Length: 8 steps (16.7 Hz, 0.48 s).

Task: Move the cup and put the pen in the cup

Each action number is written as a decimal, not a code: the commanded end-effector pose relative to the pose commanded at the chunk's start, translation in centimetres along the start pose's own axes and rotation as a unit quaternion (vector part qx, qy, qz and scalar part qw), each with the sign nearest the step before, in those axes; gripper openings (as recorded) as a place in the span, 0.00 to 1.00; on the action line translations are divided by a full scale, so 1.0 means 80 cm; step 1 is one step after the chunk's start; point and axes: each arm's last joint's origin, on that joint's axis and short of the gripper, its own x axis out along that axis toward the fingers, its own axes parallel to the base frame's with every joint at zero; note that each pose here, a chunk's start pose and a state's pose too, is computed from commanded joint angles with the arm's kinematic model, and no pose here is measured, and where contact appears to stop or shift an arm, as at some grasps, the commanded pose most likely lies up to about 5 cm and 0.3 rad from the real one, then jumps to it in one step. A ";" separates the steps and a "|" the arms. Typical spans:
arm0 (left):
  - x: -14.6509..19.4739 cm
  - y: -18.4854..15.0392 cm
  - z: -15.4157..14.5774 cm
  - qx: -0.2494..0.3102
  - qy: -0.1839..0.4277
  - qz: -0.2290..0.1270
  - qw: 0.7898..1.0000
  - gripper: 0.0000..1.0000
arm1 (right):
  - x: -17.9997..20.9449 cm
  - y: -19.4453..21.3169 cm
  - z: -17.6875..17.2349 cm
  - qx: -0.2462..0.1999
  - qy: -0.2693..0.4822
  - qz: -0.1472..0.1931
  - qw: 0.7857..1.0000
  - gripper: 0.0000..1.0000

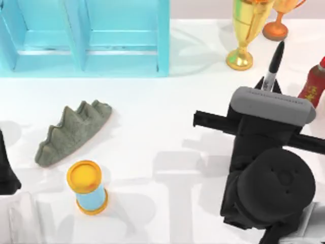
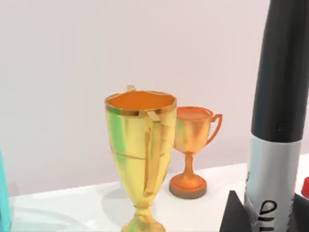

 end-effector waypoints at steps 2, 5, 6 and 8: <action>0.000 0.000 0.000 0.000 0.000 0.000 1.000 1.00 | 0.006 -0.001 -0.003 0.001 0.001 0.000 1.000 0.00; 0.000 0.000 0.000 0.000 0.000 0.000 1.000 1.00 | 0.010 -0.001 -0.006 0.001 0.002 0.000 1.000 0.00; 0.000 0.000 0.000 0.000 0.000 0.000 1.000 1.00 | 0.010 -0.001 -0.006 0.001 0.002 0.000 1.000 0.00; 0.000 0.000 0.000 0.000 0.000 0.000 1.000 1.00 | 0.010 -0.001 -0.006 0.001 0.002 0.000 1.000 0.08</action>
